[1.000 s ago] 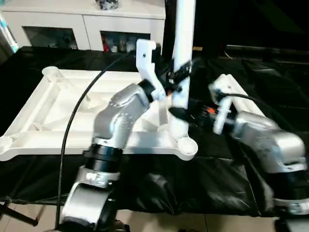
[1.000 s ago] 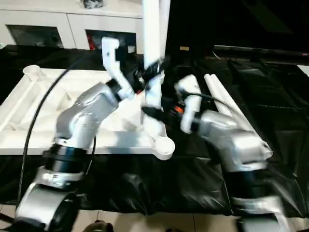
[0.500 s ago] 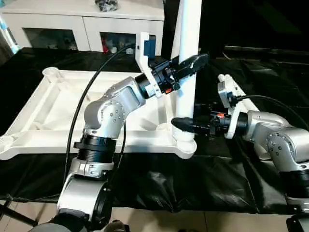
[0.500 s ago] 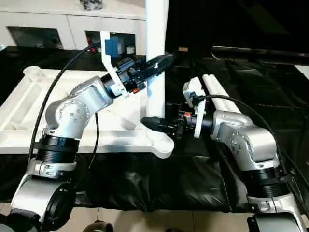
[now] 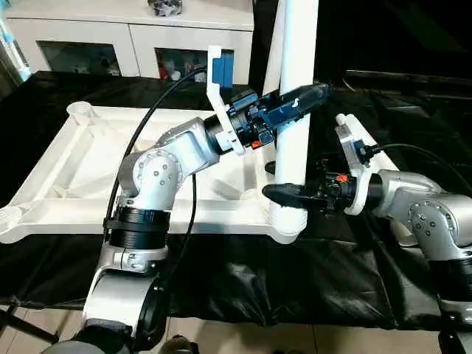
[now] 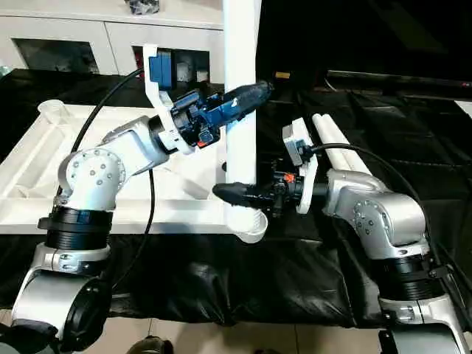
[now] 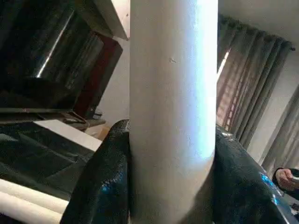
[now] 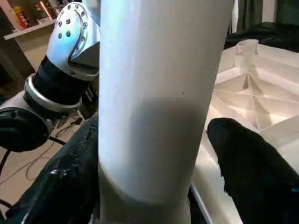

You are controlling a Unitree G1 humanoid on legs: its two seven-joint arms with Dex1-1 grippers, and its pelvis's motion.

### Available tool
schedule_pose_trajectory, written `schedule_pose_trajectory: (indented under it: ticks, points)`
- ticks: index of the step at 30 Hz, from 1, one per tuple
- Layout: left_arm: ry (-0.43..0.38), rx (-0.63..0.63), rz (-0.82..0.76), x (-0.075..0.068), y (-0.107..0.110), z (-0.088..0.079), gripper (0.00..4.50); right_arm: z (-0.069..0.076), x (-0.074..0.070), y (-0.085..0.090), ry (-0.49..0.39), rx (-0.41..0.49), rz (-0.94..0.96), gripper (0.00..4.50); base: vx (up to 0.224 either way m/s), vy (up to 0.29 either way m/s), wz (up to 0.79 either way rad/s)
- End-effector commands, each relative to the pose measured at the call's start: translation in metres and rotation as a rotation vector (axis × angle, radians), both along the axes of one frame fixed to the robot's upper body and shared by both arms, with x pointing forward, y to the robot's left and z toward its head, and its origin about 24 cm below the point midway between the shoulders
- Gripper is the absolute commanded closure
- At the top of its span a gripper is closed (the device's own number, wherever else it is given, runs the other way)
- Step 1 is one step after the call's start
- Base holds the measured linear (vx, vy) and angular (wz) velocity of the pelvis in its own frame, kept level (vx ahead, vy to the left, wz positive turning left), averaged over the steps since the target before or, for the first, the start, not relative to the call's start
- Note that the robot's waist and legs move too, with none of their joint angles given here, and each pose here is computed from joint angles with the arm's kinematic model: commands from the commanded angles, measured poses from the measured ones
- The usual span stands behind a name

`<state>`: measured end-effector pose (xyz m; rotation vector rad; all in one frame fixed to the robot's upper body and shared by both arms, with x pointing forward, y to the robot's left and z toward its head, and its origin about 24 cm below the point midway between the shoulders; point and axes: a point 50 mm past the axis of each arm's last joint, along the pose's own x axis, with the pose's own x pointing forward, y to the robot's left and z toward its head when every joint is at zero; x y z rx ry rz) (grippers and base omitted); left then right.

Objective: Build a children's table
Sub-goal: Rotate leg to tighten

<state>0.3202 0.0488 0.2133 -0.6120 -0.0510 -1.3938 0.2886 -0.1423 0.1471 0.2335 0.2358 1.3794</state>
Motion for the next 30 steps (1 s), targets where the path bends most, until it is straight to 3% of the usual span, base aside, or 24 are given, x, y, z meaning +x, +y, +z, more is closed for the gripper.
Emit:
schedule_pose_trajectory:
  ticks: [1,10,13,17,30]
  points:
    - [-0.020,0.023,0.016,-0.002,-0.003,0.003,2.66,0.009,0.000,-0.002,-0.035,-0.013,-0.009,0.86,0.000,0.000,0.00]
    - [-0.086,0.148,0.199,0.002,-0.013,-0.004,2.66,0.004,0.005,0.015,-0.070,-0.101,-0.149,0.86,0.000,0.000,0.00]
    - [-0.108,0.161,0.182,-0.002,-0.017,-0.007,2.66,0.000,0.006,0.017,-0.041,-0.105,-0.173,0.52,0.000,0.000,0.00]
    - [-0.123,0.177,0.191,-0.003,-0.019,-0.009,2.66,-0.007,0.012,0.013,-0.024,-0.169,-0.237,0.09,0.000,0.000,0.00]
    - [-0.161,0.214,0.218,0.001,-0.013,-0.011,2.66,-0.013,0.009,0.007,0.025,-0.198,-0.245,0.06,0.000,0.000,0.00]
